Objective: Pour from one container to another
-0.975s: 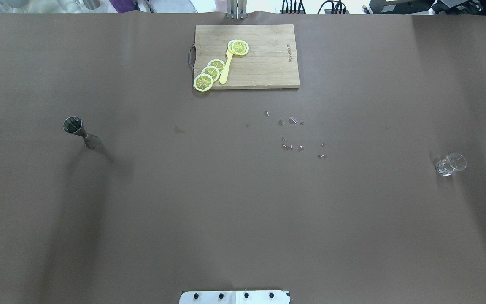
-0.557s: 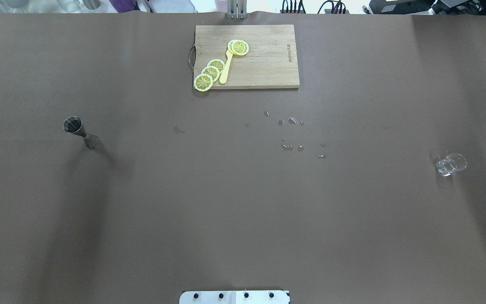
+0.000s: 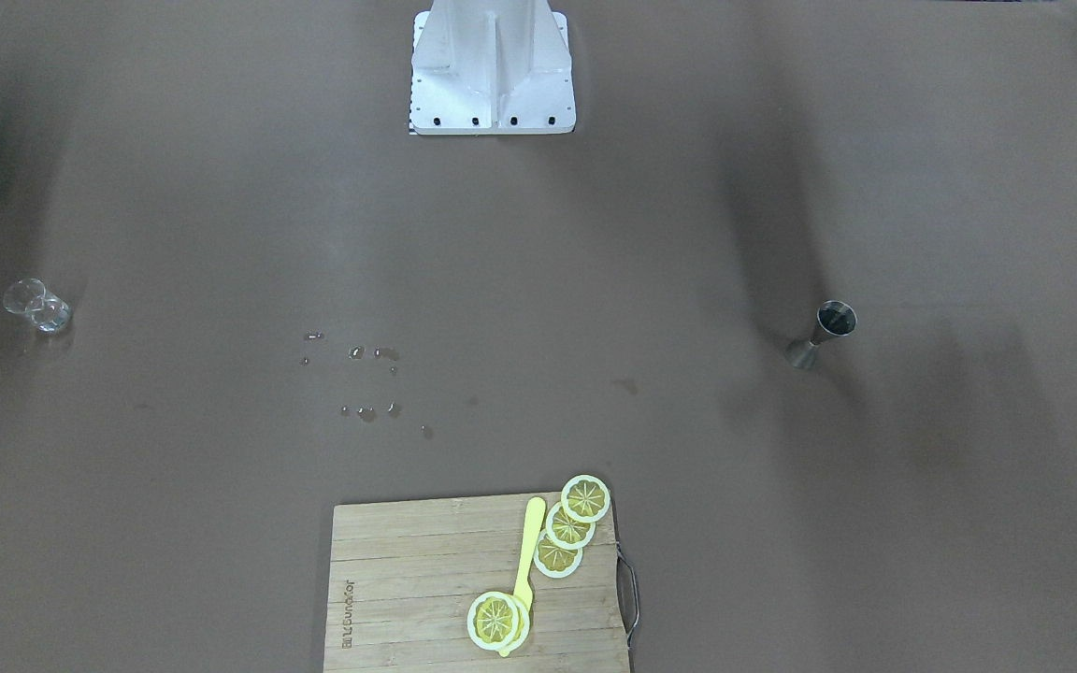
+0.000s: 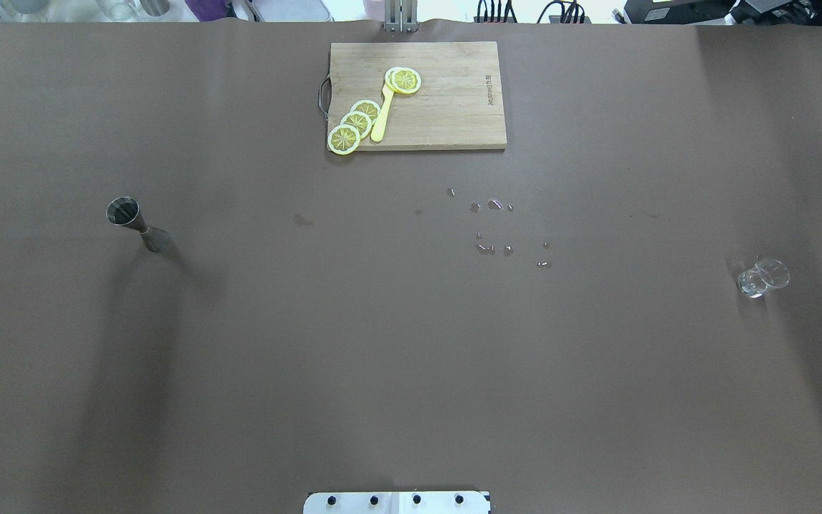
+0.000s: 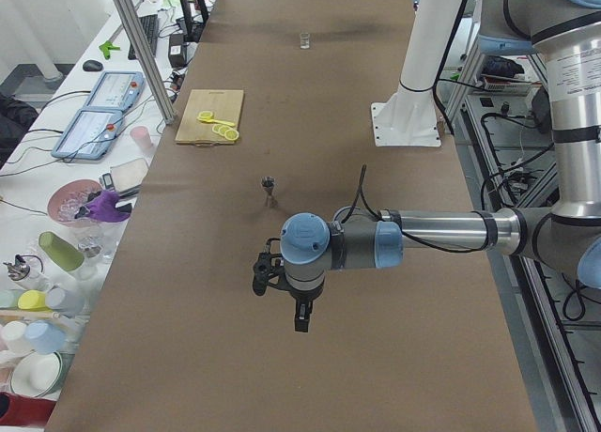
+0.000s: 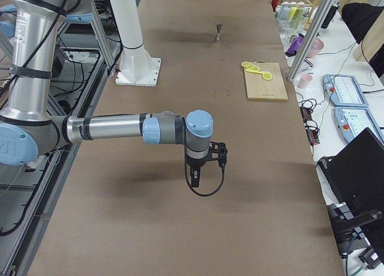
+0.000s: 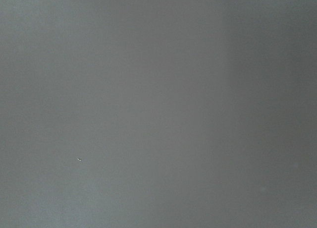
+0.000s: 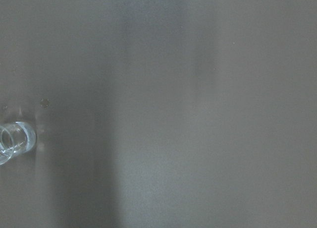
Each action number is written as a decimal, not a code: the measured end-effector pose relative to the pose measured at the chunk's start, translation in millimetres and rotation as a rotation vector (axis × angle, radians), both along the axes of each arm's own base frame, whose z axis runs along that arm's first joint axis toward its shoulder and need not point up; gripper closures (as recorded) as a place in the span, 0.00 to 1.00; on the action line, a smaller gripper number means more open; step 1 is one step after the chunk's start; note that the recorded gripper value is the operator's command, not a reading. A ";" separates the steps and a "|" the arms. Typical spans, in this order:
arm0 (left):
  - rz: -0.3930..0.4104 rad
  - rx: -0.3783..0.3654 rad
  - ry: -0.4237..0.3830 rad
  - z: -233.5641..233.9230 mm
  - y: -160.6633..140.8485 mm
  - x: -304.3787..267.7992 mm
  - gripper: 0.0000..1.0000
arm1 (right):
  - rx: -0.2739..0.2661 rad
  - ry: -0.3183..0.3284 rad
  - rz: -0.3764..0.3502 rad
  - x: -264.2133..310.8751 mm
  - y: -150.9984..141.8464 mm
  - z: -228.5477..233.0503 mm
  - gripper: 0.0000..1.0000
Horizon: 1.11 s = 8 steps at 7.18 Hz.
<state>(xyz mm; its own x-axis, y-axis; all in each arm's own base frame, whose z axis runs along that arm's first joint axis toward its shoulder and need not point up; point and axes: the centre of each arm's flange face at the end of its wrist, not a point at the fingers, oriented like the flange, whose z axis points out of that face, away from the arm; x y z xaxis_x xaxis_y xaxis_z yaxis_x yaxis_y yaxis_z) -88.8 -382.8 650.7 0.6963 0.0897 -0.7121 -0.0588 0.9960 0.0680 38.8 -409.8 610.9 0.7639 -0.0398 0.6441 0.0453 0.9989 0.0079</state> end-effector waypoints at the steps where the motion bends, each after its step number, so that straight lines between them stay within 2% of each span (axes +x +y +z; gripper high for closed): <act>1: -0.001 0.001 0.001 -0.2 -2.1 -0.1 0.01 | 0.003 0.000 0.000 0.0 0.0 -1.3 0.00; 8: -0.001 0.011 0.002 -4.3 -4.6 -0.2 0.01 | 0.006 -0.002 0.000 -0.1 0.1 -2.9 0.00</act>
